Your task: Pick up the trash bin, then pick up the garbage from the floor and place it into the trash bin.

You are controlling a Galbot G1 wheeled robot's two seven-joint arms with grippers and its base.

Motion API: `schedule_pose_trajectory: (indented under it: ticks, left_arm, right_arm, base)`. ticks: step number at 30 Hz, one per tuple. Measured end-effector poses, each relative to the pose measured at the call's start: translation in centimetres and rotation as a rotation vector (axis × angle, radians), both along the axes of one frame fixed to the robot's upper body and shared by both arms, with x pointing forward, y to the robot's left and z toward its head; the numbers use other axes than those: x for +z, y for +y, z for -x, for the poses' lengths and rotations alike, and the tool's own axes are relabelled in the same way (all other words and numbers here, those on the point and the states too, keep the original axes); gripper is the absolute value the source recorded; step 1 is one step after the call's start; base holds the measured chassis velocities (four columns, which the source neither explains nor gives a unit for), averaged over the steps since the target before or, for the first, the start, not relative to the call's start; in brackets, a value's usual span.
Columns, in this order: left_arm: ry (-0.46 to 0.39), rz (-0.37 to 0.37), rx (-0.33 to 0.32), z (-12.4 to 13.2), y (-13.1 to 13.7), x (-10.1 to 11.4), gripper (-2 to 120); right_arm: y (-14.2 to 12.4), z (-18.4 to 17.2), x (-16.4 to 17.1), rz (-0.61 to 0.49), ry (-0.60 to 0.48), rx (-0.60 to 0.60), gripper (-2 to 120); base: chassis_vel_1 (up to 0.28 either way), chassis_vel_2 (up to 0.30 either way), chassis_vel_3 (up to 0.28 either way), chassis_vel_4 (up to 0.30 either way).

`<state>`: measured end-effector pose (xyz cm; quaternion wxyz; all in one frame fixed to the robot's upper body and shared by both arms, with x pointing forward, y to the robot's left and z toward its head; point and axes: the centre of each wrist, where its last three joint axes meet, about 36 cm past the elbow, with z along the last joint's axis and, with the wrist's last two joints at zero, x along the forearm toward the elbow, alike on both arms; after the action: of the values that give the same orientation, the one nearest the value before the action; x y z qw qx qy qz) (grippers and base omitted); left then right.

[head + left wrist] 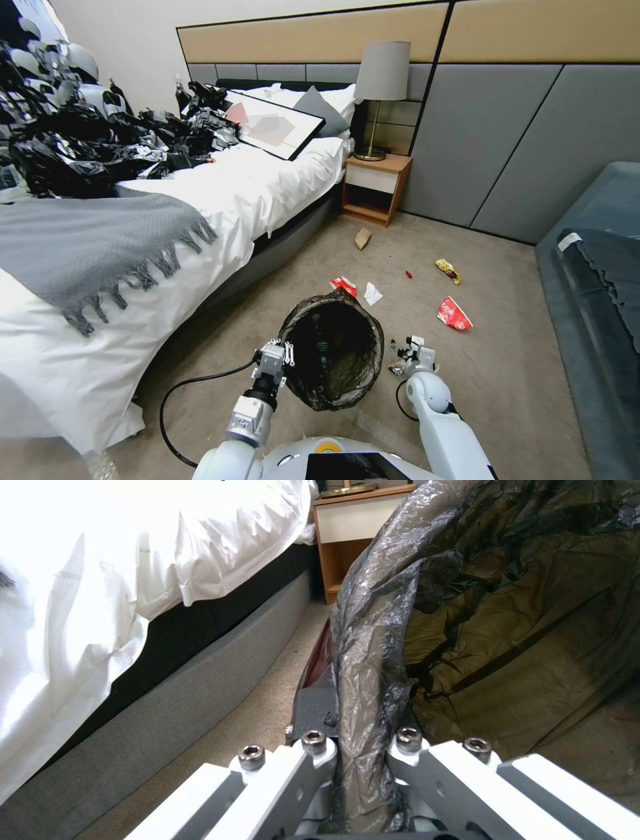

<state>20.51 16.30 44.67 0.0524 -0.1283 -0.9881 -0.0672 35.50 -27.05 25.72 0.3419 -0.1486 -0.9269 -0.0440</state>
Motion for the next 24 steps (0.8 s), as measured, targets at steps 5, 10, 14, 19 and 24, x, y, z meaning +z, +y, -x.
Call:
schedule_pose_trajectory:
  ticks: [5, 10, 14, 19, 24]
  left_arm:
    - [0.0, 0.0, 0.0, 0.0, 0.0, 0.0, 1]
    - [-0.001, -0.002, 0.001, 0.1, 0.0, 0.1, 1]
    - [-0.003, -0.003, 0.001, 0.1, 0.0, 0.1, 1]
    - [-0.005, -0.004, 0.001, 0.1, 0.0, 0.1, 1]
    - [-0.003, -0.004, 0.002, 0.3, 0.0, 0.1, 1]
  right_arm:
    - [-0.2, 0.2, -0.5, 0.006, 0.007, -0.006, 100]
    - [-0.4, 0.4, -1.8, 0.015, 0.021, -0.013, 100]
    - [-0.6, 0.3, -2.7, 0.014, 0.031, -0.02, 100]
    - [-0.6, 0.0, -3.5, 0.014, 0.043, -0.027, 100]
    - [-0.7, -0.4, -4.4, 0.008, 0.054, -0.034, 100]
  base:
    - [0.0, 0.0, 0.0, 0.0]
    - [0.0, 0.0, 0.0, 0.0]
    - [0.0, 0.0, 0.0, 0.0]
    - [0.0, 0.0, 0.0, 0.0]
    - [0.0, 0.0, 0.0, 0.0]
